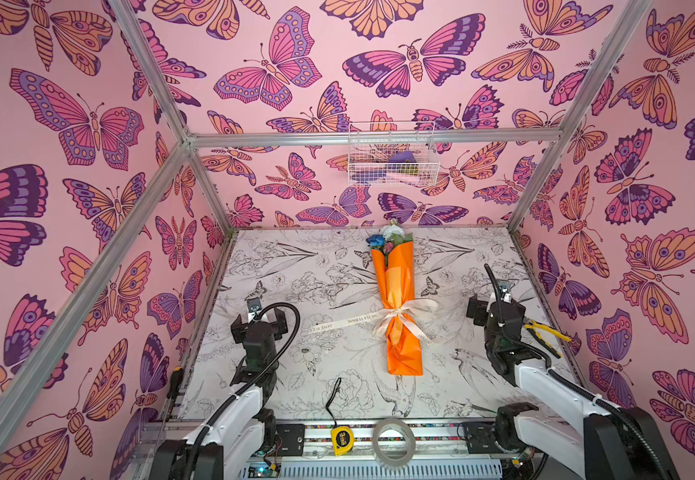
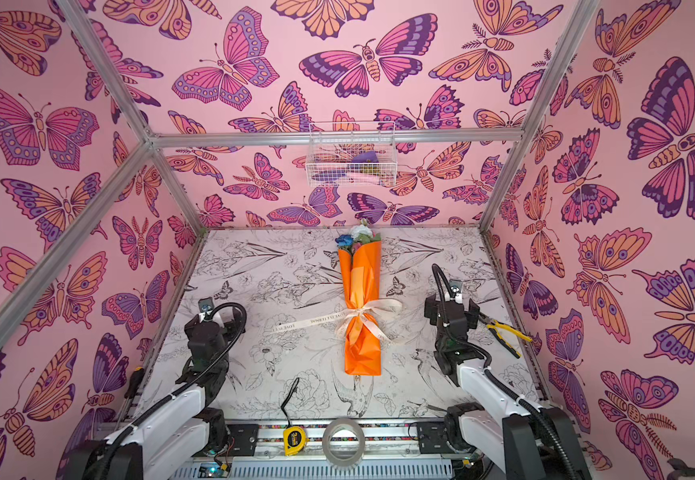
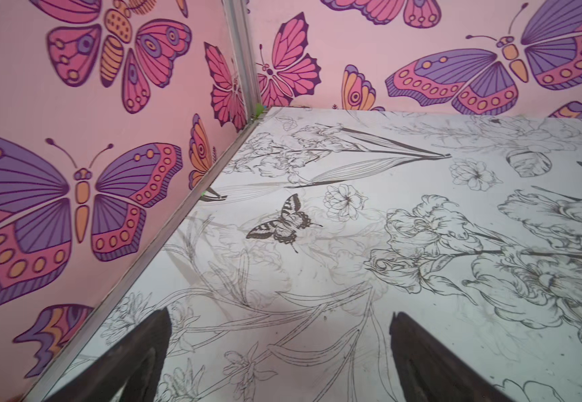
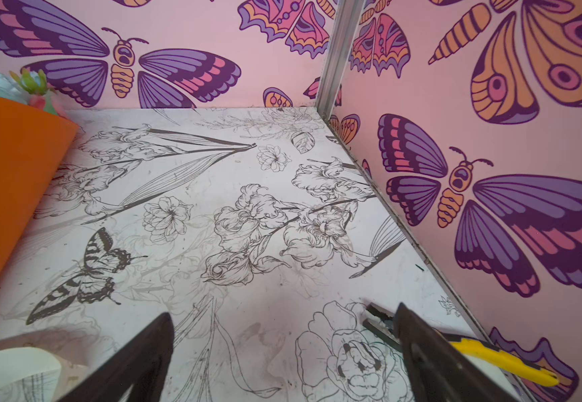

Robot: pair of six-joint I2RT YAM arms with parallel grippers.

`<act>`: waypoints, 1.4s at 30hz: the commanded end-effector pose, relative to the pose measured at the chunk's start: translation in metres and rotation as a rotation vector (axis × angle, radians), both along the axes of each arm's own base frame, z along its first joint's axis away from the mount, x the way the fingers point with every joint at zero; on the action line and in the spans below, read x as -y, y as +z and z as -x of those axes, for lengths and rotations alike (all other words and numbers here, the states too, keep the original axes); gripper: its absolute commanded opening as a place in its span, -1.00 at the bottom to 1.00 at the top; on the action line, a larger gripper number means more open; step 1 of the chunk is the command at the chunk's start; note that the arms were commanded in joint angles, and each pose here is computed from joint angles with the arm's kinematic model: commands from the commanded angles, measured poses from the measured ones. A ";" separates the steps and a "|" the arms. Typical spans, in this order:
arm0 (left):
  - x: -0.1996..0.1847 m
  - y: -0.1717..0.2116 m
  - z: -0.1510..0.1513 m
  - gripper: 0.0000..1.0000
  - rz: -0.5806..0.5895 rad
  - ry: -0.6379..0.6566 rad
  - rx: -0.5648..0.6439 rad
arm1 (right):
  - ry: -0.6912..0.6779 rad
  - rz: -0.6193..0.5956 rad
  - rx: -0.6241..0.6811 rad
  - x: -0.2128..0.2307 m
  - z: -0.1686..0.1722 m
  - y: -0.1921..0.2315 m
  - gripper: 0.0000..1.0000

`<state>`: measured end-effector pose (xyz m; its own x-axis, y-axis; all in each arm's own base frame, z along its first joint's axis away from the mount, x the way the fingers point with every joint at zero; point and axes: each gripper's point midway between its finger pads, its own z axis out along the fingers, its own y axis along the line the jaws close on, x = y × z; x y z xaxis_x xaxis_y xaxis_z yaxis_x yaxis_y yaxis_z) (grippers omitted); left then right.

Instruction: Tie the bouquet of fake flowers

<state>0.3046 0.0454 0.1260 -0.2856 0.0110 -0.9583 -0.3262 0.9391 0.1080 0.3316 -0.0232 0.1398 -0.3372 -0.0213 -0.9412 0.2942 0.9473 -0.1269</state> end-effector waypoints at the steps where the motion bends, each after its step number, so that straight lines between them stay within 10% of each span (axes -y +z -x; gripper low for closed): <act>1: 0.012 0.015 -0.012 0.99 -0.008 -0.083 0.092 | 0.031 -0.001 0.045 -0.003 -0.008 0.007 0.99; 21: 0.054 -0.037 -0.069 1.00 0.001 -0.328 -0.023 | 0.068 -0.005 0.065 -0.001 -0.021 0.009 0.98; 42: 0.029 -0.036 -0.088 0.99 0.106 -0.252 -0.053 | 0.238 -0.158 0.012 -0.016 -0.056 -0.037 0.99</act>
